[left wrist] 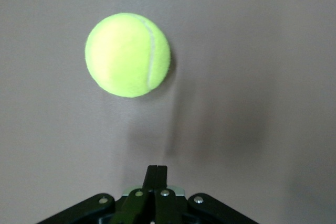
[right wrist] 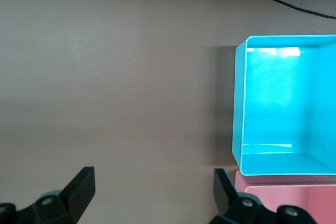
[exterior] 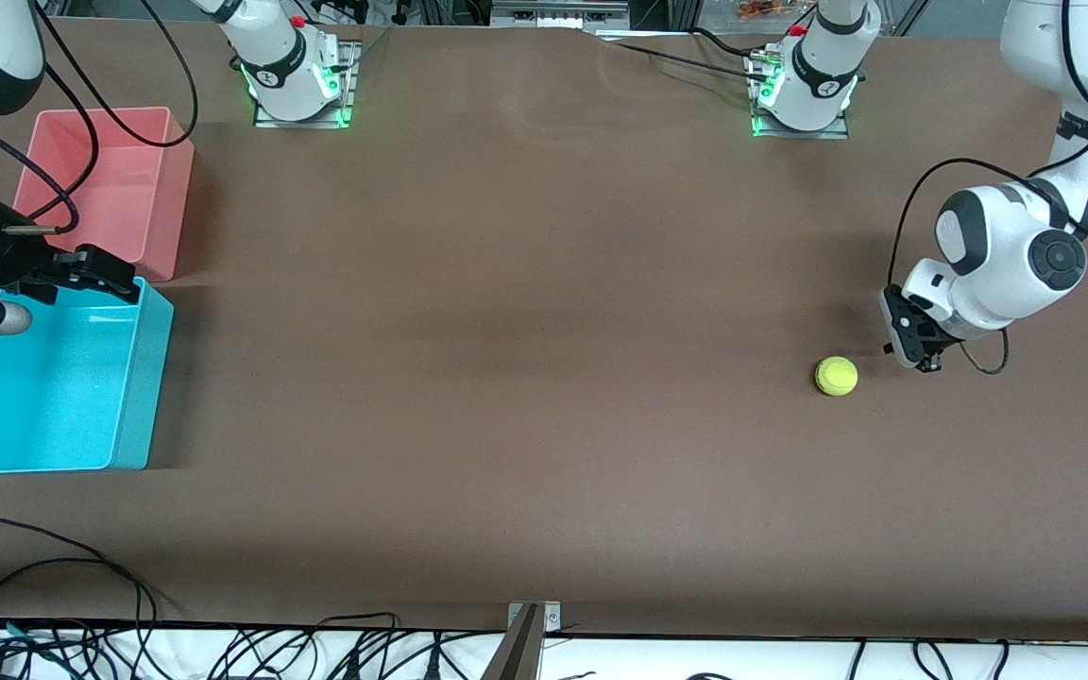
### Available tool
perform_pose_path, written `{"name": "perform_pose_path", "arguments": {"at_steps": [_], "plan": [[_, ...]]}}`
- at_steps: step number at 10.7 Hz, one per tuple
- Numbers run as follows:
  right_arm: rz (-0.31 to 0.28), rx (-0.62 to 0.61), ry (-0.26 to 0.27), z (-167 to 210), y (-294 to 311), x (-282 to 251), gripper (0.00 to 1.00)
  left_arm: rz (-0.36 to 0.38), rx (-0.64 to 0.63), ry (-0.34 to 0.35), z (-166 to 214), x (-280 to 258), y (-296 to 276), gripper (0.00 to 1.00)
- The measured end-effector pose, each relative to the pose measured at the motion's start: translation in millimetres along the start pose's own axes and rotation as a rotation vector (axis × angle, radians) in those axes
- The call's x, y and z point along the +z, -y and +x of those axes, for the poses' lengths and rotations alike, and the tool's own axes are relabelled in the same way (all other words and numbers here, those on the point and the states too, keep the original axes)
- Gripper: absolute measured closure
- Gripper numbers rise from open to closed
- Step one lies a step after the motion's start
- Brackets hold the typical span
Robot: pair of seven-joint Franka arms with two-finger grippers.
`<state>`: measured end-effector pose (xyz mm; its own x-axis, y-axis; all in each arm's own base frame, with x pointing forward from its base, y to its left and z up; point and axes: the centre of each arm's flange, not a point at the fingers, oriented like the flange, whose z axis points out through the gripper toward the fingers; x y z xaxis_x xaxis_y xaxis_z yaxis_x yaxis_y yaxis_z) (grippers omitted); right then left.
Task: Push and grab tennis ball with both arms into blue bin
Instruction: 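Push the tennis ball with the left gripper toward the table middle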
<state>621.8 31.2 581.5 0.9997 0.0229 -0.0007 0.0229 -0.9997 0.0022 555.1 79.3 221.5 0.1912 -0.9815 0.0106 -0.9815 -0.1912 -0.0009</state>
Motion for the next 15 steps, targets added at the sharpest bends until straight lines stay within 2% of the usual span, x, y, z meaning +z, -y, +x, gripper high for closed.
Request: {"name": "perform_pose_path", "arguments": {"at_steps": [8, 15], "plan": [[0.000, 0.000, -0.010, 1.5, 0.1, -0.2, 0.00, 0.063, 0.016, 0.006, 7.0, 24.9, 35.4, 0.99], [0.000, 0.000, -0.010, 1.5, 0.1, -0.1, 0.00, 0.062, -0.017, -0.013, 60.4, 27.2, 33.1, 0.99]]}}
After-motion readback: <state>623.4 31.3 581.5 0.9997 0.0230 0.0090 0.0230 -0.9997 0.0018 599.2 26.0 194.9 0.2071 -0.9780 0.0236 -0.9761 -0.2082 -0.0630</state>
